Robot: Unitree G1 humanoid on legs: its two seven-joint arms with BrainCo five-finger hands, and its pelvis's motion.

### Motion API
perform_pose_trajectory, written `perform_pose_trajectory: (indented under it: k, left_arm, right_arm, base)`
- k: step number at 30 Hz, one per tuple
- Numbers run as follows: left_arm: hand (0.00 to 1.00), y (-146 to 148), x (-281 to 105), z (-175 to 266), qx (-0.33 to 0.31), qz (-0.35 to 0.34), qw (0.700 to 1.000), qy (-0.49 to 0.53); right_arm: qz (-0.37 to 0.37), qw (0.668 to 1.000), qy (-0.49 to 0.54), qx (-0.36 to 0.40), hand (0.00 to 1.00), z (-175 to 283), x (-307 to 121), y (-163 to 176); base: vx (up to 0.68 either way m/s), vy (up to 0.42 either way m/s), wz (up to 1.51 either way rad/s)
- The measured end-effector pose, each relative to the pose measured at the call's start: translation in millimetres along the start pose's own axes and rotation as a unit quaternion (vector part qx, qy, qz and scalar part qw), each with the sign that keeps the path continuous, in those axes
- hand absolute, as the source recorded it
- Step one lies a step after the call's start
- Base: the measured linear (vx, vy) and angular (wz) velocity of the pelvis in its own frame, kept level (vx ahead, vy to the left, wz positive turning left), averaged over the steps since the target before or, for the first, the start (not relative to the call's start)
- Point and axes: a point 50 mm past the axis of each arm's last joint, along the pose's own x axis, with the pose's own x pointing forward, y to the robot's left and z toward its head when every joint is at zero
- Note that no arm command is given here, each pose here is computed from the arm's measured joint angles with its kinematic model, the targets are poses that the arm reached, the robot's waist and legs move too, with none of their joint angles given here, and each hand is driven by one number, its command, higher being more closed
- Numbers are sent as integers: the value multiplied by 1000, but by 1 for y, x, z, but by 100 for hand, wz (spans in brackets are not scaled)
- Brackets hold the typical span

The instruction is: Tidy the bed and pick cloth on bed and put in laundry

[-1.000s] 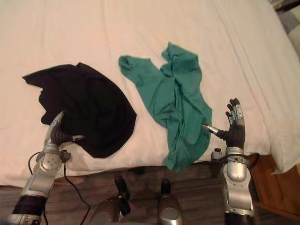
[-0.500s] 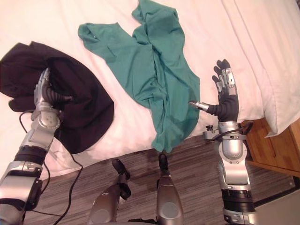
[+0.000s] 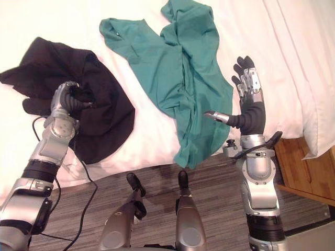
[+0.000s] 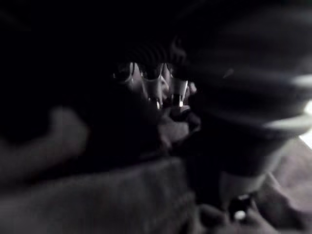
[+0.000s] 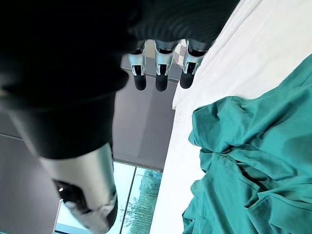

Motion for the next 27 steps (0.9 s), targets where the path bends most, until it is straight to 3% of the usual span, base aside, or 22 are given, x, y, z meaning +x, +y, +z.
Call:
perform_pose_trajectory:
  k: [6,14,18,27]
  left_arm:
    - [100,-11,-11,-15,-54,-23,998,5]
    - [100,-29,-40,-42,-183,-79,980,-2]
    - [100,-33,-52,-50,-219,-114,969,-10]
    - [100,-37,-78,-61,-255,-124,959,-2]
  right_arm:
    - [11,999,1,-51,0,1,7,3]
    - [30,984,66,-161,0,-25,25,-2]
    - [34,972,111,-205,0,-42,47,-10]
    - [32,942,187,-278,0,-60,72,-37]
  base:
    - [65,2,1]
    - [49,-8,20]
    - [11,3,27]
    - [11,-19,21]
